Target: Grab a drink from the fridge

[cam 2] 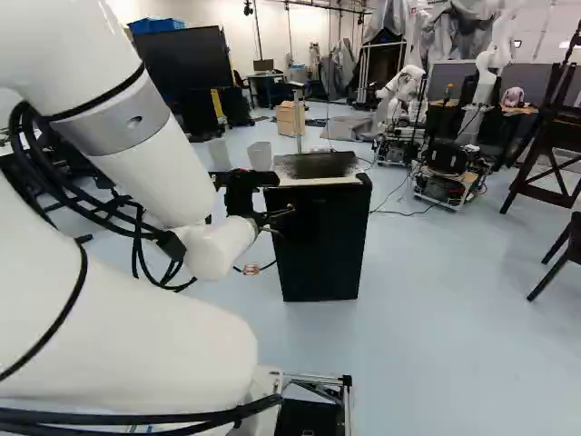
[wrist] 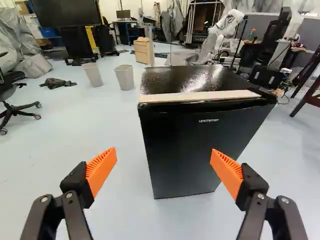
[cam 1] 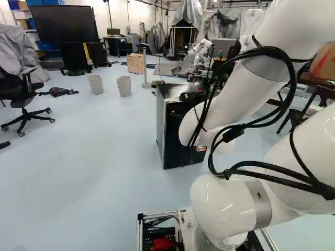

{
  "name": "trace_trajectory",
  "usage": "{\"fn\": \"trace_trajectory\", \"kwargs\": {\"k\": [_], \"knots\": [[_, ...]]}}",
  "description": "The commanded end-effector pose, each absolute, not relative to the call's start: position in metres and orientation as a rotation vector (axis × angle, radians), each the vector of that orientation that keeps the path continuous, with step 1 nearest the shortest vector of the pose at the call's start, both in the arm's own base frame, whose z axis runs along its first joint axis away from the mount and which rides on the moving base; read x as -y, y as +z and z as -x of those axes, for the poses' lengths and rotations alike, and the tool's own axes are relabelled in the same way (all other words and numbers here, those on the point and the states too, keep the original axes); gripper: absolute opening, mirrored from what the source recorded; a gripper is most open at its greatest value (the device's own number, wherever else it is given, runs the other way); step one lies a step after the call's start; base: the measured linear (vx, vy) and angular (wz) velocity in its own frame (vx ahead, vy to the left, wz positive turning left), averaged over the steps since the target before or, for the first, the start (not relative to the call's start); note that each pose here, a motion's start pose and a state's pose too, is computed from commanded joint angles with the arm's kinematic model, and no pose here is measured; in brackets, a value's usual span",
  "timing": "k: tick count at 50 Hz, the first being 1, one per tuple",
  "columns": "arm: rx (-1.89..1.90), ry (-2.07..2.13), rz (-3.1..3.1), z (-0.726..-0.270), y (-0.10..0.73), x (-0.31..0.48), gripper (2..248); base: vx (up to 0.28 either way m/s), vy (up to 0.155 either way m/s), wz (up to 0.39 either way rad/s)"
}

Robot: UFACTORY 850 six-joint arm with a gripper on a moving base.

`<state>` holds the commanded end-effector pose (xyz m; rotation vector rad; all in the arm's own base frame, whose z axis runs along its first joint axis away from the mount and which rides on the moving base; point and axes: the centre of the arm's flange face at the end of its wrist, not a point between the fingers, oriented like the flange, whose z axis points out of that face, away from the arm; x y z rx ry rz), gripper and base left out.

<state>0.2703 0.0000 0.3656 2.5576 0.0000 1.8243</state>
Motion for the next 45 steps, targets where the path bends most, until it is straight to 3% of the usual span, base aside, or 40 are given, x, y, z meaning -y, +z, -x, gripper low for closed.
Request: {"fn": "trace_trajectory", "kwargs": {"k": [45], "knots": [[-0.003, 1.825, -2.559, -0.2703, 0.3656, -0.0007, 247, 0.044, 0.066, -0.011]]}}
